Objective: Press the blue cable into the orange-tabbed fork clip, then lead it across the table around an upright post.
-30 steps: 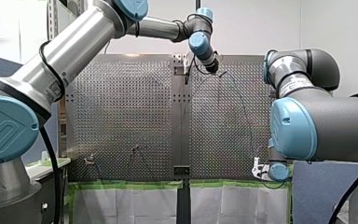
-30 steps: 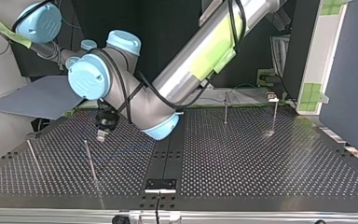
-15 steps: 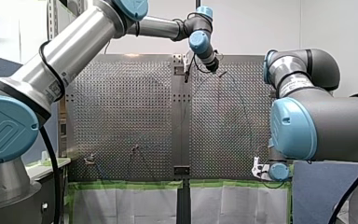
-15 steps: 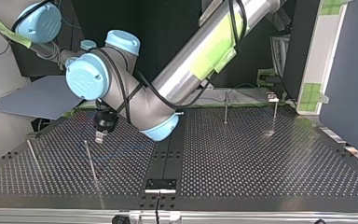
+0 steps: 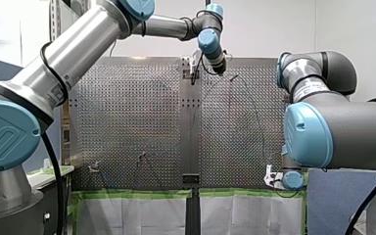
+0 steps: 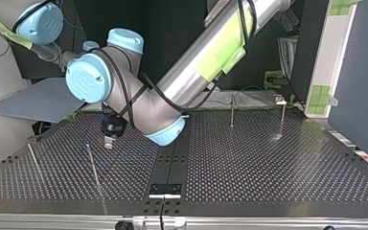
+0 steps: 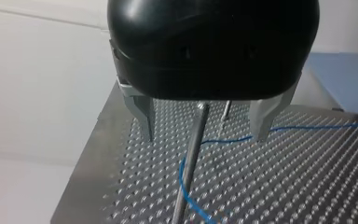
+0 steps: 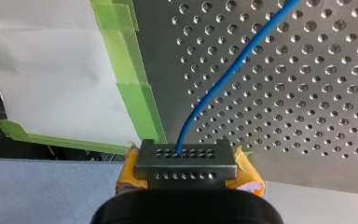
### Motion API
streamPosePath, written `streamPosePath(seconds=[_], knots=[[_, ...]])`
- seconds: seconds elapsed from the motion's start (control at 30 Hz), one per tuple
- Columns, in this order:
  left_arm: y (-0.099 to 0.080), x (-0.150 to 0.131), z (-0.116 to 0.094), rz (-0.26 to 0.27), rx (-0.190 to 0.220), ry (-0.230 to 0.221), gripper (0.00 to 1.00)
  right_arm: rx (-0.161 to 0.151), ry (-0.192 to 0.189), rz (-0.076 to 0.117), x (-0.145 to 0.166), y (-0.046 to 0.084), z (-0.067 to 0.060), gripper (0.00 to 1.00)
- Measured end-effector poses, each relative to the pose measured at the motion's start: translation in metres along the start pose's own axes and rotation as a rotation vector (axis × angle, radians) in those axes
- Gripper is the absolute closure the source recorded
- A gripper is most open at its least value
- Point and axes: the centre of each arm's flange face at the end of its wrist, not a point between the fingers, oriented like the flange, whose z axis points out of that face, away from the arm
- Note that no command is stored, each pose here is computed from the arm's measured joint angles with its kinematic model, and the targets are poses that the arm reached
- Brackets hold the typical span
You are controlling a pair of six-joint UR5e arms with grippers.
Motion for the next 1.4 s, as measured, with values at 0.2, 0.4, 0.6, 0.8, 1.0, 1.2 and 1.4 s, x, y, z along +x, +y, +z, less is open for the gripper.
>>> streamPosePath(seconds=[0.2,0.4,0.6,0.8,1.0,1.2,1.4], knots=[[0.006,-0.004,-0.003,-0.005,-0.051,-0.003,0.00,0.000,0.000,0.001,0.000,0.000,0.000,1.00],[0.007,-0.003,-0.005,-0.007,-0.067,0.001,0.00,0.000,0.000,0.001,0.000,0.000,0.000,1.00],[0.007,-0.003,-0.005,-0.007,-0.066,0.001,0.00,0.000,0.000,0.001,0.000,0.000,0.000,1.00],[0.006,-0.003,-0.005,-0.008,-0.064,0.001,0.00,0.002,-0.001,0.000,0.000,-0.001,0.000,1.00],[0.005,-0.003,-0.009,-0.003,-0.070,0.012,0.00,0.002,-0.001,-0.001,0.000,-0.001,0.000,1.00],[0.005,-0.013,-0.026,-0.009,-0.069,-0.014,0.00,0.002,-0.001,0.000,0.000,-0.001,0.000,1.00],[0.010,-0.031,-0.042,-0.048,-0.013,-0.067,0.00,0.002,0.000,-0.001,0.000,-0.001,0.000,1.00]])
